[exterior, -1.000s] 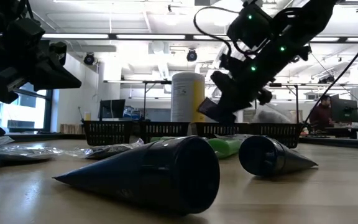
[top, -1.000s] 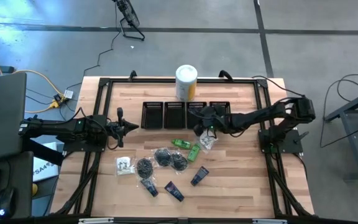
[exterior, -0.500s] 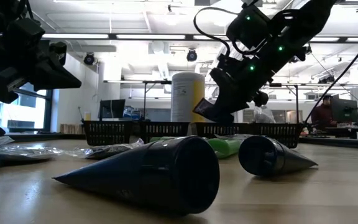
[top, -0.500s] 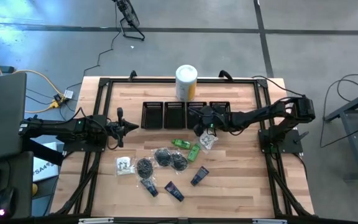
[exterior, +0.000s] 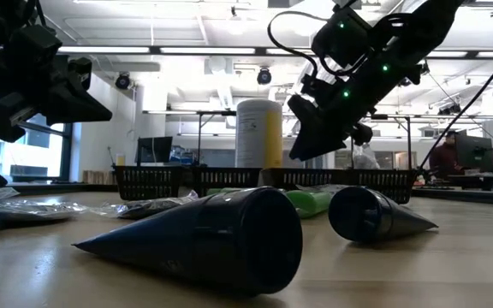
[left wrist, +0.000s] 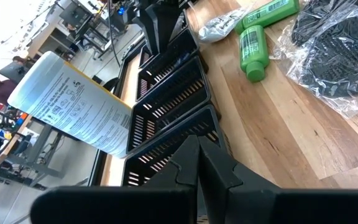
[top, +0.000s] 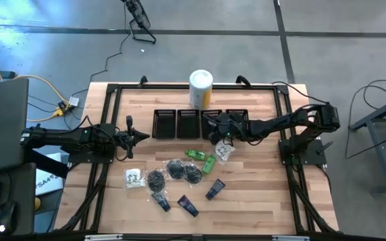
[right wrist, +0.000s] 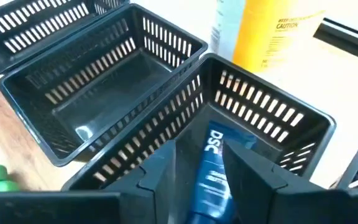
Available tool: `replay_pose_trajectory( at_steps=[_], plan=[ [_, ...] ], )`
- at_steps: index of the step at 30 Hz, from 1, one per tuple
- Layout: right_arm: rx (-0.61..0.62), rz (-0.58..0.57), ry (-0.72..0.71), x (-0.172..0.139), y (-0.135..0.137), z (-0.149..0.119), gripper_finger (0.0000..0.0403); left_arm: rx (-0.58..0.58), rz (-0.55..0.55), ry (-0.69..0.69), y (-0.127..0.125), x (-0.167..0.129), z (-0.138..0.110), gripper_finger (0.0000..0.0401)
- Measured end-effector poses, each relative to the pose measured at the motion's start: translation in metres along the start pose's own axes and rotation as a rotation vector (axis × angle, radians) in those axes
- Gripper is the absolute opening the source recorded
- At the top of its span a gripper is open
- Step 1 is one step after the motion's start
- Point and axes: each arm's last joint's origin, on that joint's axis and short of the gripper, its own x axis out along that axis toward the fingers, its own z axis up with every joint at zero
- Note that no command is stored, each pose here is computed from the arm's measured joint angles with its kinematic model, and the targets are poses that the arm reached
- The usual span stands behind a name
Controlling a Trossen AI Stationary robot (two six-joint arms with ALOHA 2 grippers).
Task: Pick & Place Travel size toiletries
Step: Put the right cotton pack into the right black bin
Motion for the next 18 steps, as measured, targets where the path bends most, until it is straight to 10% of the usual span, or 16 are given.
replay_pose_trajectory(
  at_steps=[18],
  plan=[
    [-0.205, 0.183, -0.247, -0.06, 0.025, 0.031, 0.0086, 0.0, 0.0, 0.0, 0.0, 0.0, 0.0, 0.0001]
  ],
)
